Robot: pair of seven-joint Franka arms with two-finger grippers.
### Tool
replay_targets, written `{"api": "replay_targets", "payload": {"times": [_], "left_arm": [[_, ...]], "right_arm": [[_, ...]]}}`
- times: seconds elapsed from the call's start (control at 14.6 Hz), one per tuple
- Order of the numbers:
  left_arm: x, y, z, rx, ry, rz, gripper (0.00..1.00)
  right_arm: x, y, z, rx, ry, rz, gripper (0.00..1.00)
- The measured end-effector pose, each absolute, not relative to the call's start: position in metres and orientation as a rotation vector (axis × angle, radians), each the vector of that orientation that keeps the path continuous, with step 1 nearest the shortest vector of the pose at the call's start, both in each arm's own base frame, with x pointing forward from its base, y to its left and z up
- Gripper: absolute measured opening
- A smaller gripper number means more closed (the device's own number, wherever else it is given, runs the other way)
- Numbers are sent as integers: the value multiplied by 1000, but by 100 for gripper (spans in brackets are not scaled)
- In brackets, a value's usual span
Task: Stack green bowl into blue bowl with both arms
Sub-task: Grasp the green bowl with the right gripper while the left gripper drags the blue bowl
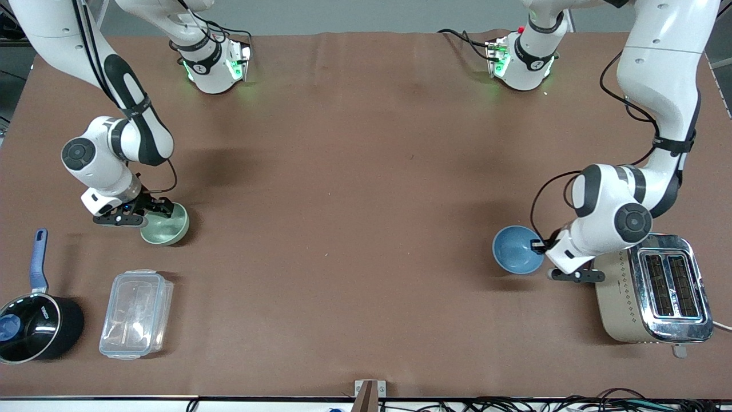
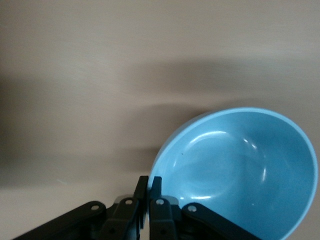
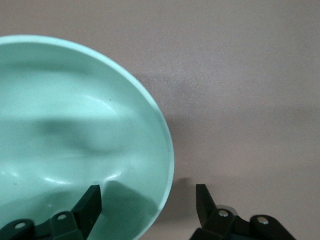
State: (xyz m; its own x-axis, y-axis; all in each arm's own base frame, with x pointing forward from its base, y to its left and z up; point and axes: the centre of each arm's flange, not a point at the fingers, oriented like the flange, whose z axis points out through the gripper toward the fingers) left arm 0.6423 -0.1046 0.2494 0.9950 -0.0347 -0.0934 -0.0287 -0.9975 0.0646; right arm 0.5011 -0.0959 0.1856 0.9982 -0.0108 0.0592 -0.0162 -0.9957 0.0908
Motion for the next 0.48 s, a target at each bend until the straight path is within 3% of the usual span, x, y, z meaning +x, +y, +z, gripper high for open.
{"api": "replay_targets", "payload": {"times": [0.34, 0.48], "left_arm": [[588, -298, 309, 2986, 183, -178, 5], [559, -357, 311, 2985, 213, -196, 5]], "right_arm": [[504, -96, 189, 3050, -31, 95, 29], [508, -95, 199, 3063, -47, 67, 18]]}}
